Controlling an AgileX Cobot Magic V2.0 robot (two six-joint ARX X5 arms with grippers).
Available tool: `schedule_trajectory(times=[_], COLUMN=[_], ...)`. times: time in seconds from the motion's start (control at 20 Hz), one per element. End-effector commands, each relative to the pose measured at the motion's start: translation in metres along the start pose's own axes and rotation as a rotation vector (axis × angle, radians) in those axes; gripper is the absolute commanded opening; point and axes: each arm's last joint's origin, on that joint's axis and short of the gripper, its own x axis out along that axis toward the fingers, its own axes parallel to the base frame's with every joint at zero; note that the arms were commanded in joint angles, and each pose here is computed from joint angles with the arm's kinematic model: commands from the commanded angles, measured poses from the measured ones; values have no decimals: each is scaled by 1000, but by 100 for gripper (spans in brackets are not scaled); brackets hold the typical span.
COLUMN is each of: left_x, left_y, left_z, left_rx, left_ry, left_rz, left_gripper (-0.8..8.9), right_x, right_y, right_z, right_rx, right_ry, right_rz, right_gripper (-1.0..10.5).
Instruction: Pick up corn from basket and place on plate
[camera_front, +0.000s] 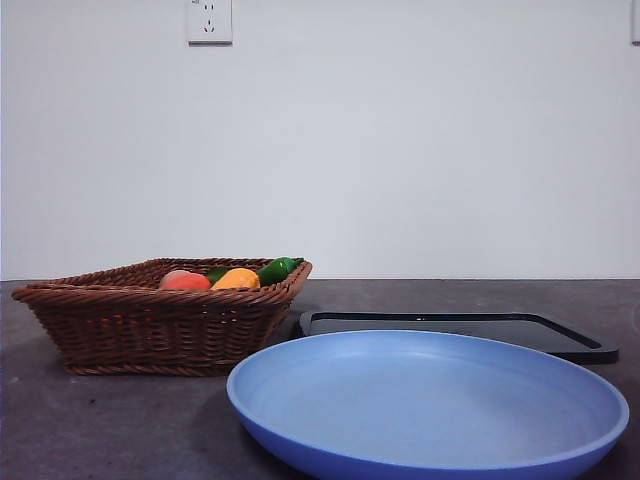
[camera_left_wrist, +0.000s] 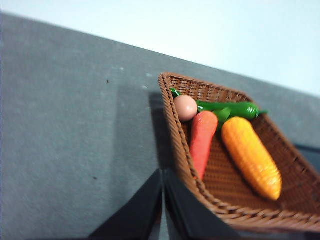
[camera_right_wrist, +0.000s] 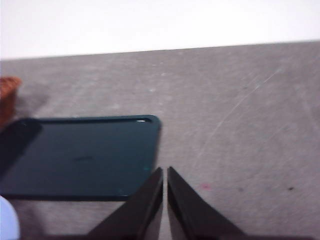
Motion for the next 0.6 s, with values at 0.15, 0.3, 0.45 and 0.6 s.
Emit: schedule_trajectory(times=[0.15,0.3,0.45,0.6], left_x=[2,1,-1,-5], left_y=[3,1,-3,-8], left_z=[-7,-5,0,11], left_rx=[-129,-177,-202,-221], left_ry=[32,38,46,32], left_rz=[14,-11,-78,-112], left_gripper=[8,7,7,7], right_x=[0,0,-1,-6], right_y=[0,2,5,8], right_z=[0,1,7,20], right_rx=[143,196,262,313], right_ry=[-2,2,-23,-55], right_rz=[14,84,149,160], right_gripper=[2,2,2,2])
